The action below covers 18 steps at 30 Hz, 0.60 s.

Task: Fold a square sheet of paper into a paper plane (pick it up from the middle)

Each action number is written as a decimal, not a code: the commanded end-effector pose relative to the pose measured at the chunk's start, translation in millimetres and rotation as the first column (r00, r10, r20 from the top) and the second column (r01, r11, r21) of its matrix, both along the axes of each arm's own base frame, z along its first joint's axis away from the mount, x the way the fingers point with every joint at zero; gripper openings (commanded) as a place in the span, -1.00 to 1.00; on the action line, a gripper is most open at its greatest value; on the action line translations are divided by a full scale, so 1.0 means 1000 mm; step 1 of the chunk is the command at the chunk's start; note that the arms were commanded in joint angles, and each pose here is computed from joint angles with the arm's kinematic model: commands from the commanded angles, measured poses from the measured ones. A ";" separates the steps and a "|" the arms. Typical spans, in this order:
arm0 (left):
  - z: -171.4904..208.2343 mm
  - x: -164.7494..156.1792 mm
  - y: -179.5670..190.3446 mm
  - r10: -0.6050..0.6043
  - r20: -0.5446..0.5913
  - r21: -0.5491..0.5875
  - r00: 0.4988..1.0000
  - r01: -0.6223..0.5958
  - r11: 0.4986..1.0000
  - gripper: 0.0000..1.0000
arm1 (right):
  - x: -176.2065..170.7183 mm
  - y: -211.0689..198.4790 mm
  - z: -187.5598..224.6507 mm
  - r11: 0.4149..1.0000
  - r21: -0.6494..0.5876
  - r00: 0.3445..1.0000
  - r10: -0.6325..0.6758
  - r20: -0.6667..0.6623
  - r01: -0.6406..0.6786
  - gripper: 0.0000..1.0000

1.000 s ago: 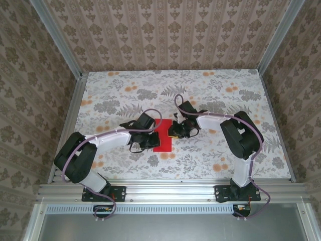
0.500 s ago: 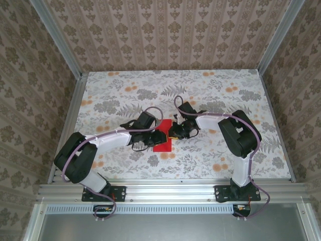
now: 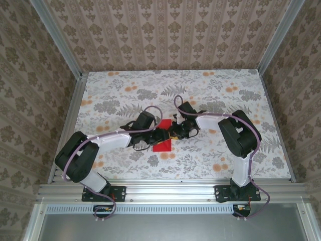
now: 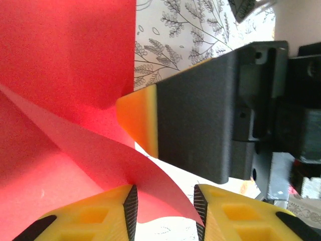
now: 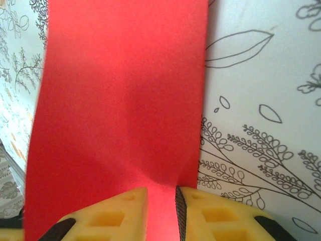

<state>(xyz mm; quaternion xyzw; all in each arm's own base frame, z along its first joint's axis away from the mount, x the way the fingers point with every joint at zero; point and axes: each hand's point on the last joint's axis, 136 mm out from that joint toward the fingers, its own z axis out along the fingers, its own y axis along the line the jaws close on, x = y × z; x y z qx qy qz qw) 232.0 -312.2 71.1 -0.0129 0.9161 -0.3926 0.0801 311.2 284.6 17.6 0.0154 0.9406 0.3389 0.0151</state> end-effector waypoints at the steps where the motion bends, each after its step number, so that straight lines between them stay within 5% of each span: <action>1: 0.000 0.005 -0.005 0.018 -0.005 -0.047 1.000 -0.018 0.999 -0.20 | -0.009 -0.004 -0.010 1.000 -0.028 0.999 0.008 -0.041 -0.009 -0.49; 12: -0.004 0.005 -0.011 0.003 0.001 -0.087 1.000 -0.003 0.996 0.02 | -0.012 -0.013 -0.021 0.998 -0.058 0.997 -0.018 -0.076 0.014 -0.41; 18: -0.015 0.002 -0.009 -0.005 -0.013 -0.074 1.000 0.004 0.997 -0.02 | -0.008 -0.013 -0.021 0.999 -0.030 0.994 -0.042 -0.102 0.039 -0.43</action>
